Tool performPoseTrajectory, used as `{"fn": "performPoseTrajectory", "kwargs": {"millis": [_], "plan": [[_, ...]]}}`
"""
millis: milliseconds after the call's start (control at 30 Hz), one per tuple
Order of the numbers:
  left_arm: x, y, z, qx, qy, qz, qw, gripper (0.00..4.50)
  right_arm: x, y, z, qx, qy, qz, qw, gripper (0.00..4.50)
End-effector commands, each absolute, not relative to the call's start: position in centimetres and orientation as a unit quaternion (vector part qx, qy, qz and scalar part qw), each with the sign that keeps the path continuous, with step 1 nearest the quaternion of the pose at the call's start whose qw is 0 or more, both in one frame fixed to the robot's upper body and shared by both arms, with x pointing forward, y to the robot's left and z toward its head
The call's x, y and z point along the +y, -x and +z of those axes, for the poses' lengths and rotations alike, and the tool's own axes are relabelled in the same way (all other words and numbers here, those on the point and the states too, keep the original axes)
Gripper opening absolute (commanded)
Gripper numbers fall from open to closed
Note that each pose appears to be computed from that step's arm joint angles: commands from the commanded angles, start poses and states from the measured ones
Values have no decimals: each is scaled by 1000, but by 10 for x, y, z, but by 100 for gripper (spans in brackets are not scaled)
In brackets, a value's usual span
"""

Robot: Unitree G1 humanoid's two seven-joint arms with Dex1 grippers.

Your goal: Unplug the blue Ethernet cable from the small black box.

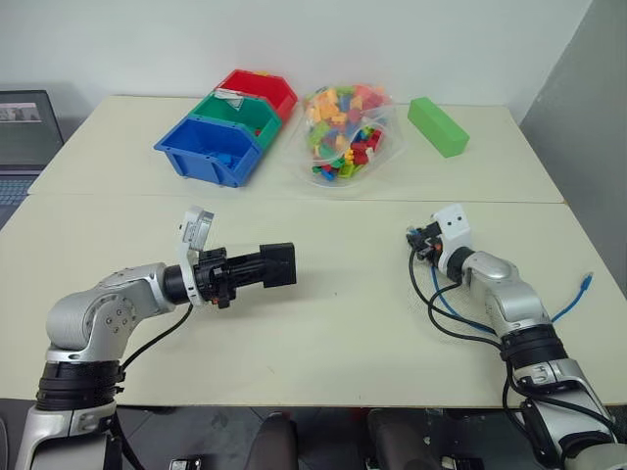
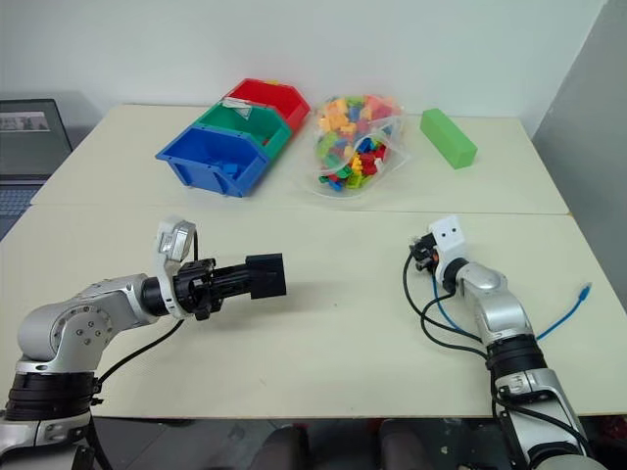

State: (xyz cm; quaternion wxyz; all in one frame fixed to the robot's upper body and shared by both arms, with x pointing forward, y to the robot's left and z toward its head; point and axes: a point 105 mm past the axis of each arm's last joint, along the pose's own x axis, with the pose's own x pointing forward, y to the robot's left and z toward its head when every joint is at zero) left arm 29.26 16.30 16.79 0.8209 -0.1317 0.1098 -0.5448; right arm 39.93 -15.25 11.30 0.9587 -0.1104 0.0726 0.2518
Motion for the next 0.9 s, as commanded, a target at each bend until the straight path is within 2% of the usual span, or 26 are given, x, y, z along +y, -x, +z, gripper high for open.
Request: {"fn": "performPoseTrajectory", "kwargs": {"millis": [33, 100, 300, 433, 667, 733, 800, 867, 900], "plan": [[173, -317, 183, 23, 68, -469, 880, 79, -136, -376, 155, -4, 167, 331, 929, 274], [184, -337, 188, -26, 35, -401, 915, 79, -116, -355, 168, -24, 180, 393, 901, 317], [220, -369, 182, -108, -46, -238, 964, 79, -68, -319, 191, -42, 182, 493, 850, 317], [240, -381, 162, -114, -71, -155, 979, 79, -46, -309, 201, -42, 156, 525, 836, 317], [247, -388, 136, -99, -70, -116, 986, 79, -35, -304, 199, -29, 157, 547, 822, 317], [249, -388, 130, -95, -62, -107, 988, 149, -34, -304, 198, -26, 159, 548, 821, 318], [250, -387, 126, -91, -57, -106, 989, 171, -33, -303, 197, -24, 160, 548, 821, 318], [250, -386, 124, -88, -54, -108, 989, 230, -33, -303, 196, -23, 160, 549, 820, 318], [251, -385, 123, -88, -53, -108, 989, 243, -34, -302, 196, -22, 159, 549, 820, 318]]}}
